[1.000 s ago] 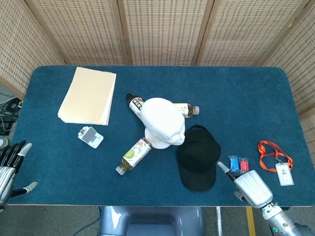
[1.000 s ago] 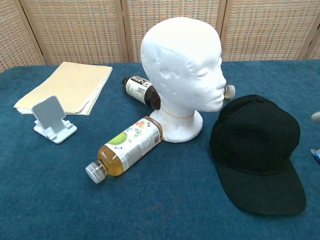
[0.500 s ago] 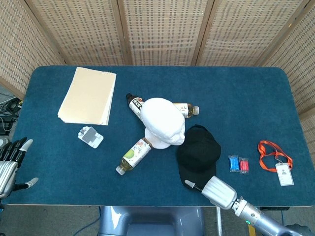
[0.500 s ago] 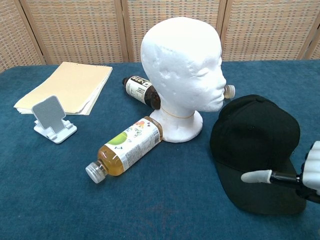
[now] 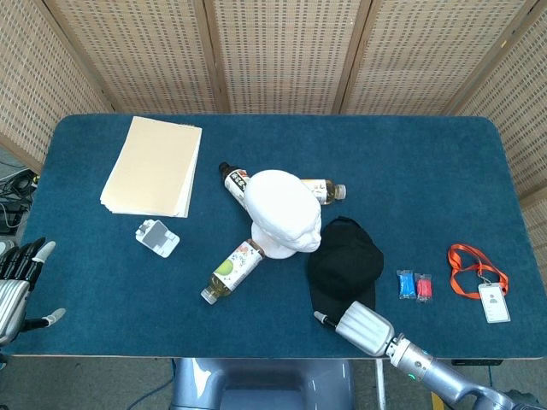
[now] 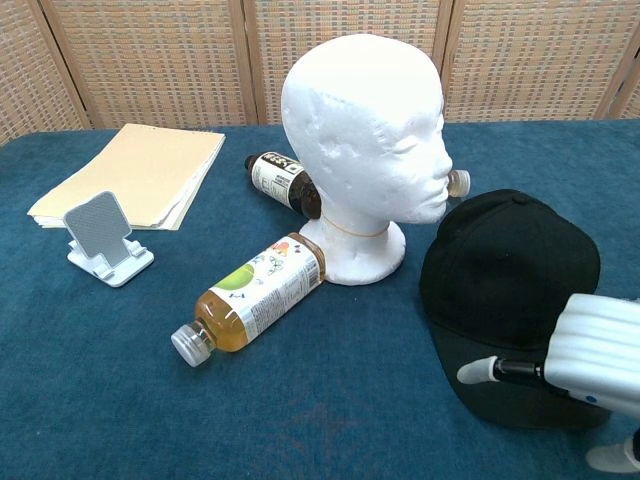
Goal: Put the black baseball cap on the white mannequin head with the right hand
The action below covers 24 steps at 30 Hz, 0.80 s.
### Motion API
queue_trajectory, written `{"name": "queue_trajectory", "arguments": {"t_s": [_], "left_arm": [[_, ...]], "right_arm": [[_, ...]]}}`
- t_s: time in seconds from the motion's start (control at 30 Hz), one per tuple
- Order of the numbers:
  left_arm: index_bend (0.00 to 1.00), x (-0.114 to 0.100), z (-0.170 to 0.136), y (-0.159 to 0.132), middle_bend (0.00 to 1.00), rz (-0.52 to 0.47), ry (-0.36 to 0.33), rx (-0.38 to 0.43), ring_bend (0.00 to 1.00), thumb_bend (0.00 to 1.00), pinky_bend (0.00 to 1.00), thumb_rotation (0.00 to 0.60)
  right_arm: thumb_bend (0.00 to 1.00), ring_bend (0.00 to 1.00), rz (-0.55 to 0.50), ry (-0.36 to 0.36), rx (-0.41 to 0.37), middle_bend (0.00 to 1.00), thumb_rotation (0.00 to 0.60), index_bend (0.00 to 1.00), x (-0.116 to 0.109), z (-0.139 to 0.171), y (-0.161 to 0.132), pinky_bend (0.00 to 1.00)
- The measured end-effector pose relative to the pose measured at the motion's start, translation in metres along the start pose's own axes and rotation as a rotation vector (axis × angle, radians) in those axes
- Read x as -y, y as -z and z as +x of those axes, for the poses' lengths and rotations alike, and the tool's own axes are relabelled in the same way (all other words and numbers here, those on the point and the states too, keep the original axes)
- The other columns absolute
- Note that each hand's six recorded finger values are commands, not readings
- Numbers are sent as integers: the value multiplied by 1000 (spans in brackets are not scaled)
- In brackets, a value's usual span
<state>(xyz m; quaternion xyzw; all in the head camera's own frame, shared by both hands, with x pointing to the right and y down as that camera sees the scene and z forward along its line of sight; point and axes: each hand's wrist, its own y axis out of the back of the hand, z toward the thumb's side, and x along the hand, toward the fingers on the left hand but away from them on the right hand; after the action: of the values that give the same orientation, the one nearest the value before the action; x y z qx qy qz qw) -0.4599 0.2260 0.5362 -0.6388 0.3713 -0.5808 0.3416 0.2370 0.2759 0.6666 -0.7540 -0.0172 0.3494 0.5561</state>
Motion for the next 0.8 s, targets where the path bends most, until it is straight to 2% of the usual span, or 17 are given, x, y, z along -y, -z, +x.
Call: {"name": "queue_trajectory", "arguments": {"t_s": [0.1, 0.37, 0.6, 0.8], "left_arm": [[0, 0, 0, -1, 0, -1, -2, 1, 0, 0, 0, 600], [0, -2, -1, 0, 0, -6, -8, -4, 0, 0, 0, 600], [0, -4, -2, 0, 0, -11, -16, -2, 0, 0, 0, 600], [0, -4, -2, 0, 0, -15, -14, -1, 0, 0, 0, 600]], "right_arm": [[219, 1000, 16, -3, -3, 982, 600, 220, 3, -6, -3, 1000], [230, 1000, 35, 22, 5, 982, 600, 226, 4, -17, -5, 1000], [366, 1000, 68, 38, 8, 989, 600, 242, 6, -20, -5, 1000], [382, 1000, 87, 70, 33, 991, 600, 247, 1, -18, 2, 1000]]}}
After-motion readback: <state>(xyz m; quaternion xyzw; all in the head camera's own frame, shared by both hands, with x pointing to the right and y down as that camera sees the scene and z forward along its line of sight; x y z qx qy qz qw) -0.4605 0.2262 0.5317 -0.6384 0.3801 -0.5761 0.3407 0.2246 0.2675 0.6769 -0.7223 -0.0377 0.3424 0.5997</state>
